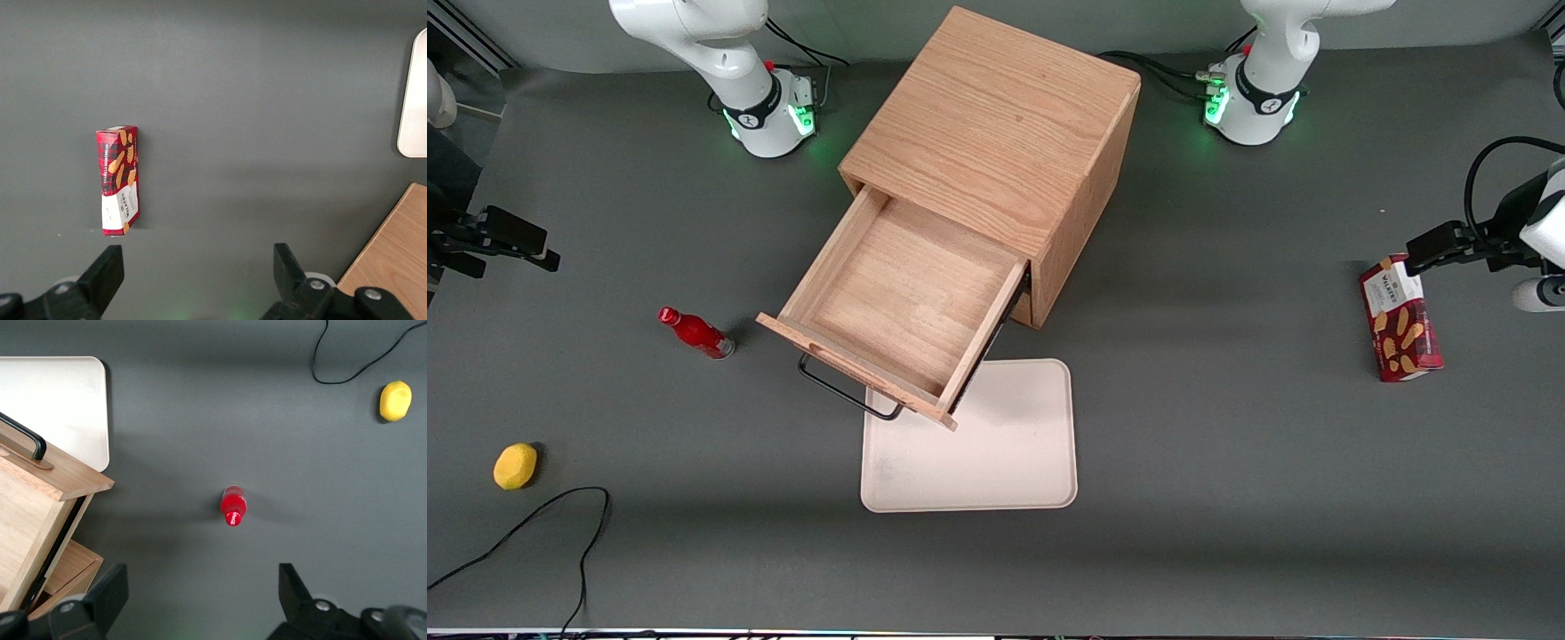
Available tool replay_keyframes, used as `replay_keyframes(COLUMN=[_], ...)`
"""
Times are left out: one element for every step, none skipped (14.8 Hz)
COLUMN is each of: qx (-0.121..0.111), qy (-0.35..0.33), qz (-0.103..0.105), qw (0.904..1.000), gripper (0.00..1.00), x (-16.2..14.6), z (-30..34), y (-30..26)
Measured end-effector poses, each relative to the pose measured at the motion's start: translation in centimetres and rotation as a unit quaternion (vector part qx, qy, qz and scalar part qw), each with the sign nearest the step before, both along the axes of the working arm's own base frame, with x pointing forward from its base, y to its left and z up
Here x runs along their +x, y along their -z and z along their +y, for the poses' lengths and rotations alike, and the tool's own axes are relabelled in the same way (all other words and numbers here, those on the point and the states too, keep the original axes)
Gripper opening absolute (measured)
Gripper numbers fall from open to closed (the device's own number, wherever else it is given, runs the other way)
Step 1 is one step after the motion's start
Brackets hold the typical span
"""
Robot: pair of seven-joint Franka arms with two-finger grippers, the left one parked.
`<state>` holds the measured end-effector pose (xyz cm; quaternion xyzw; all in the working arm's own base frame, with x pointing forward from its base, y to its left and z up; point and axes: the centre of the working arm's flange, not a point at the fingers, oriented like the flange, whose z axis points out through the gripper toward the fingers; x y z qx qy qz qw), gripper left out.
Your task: Open upper drawer
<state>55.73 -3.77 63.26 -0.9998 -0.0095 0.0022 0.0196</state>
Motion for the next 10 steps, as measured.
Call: replay_keyframes(qx=[-0.003,-0.004,-0.005,-0.007,-0.01,-0.014,-0.015,-0.016,-0.016,-0.016], qy=[0.0,0.001,0.001,0.003,0.005,0.01,0.015,0.016,0.017,0.017], qz=[0.0,0.0,-0.001,-0.001,-0.002,-0.002,-0.002,-0.002,-0.002,-0.002], qw=[1.0,1.0,1.0,1.0,0.9999,0.9999,0.9998,0.9997,0.9997,0.9997], gripper=[1.0,1.0,1.0,1.0,1.0,1.0,1.0,1.0,1.0,1.0], x=[-0.01,-0.04,-0.07,-0.12,-0.17,-0.22,-0.25,-0.27,-0.27,-0.27], z=[-0.06,-0.1,-0.14,-0.18,-0.26,-0.34,-0.37,-0.39,-0.39,-0.4], y=[-0.02,-0.05,-0.11,-0.2,-0.28,-0.36,-0.42,-0.44,-0.45,-0.45])
